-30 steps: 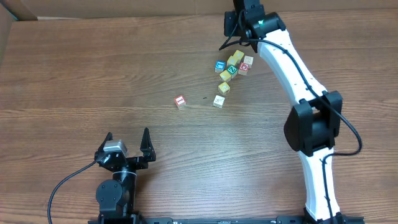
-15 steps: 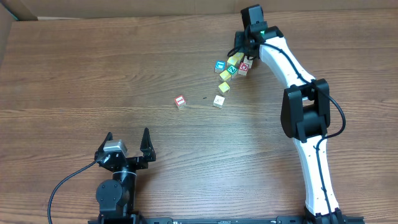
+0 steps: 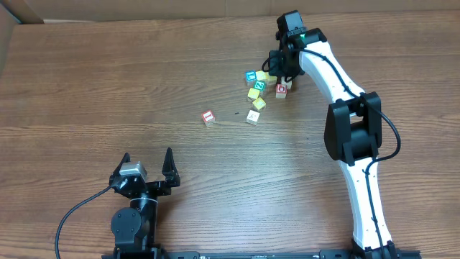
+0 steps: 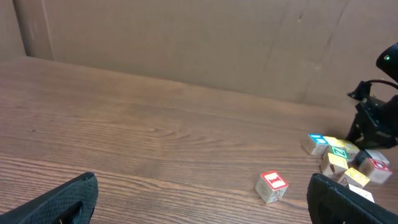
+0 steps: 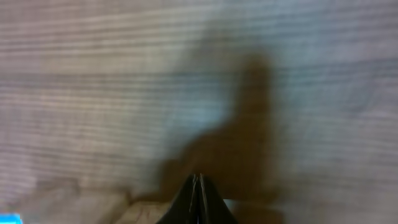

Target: Flip 4 blocks

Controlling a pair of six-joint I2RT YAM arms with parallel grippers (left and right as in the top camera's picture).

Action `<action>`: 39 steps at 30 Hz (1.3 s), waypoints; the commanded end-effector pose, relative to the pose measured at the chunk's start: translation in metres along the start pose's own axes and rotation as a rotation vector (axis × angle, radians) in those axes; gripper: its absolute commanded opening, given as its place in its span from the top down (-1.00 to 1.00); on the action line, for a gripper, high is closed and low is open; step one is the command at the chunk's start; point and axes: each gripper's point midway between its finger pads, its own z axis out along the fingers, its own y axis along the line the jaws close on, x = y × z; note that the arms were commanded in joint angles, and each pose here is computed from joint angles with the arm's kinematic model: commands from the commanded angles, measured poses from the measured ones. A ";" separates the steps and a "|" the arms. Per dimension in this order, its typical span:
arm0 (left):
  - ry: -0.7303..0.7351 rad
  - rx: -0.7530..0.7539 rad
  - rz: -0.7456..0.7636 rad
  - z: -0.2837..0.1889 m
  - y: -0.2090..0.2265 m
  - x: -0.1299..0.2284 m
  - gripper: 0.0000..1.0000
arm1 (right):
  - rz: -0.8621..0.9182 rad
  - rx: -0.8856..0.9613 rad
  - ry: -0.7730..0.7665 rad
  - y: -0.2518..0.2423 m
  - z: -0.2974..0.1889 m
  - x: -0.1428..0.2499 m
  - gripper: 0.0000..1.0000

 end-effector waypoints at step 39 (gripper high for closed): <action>-0.003 0.019 0.020 0.000 -0.004 0.000 -1.00 | 0.027 -0.075 0.377 0.065 -0.130 0.113 -0.54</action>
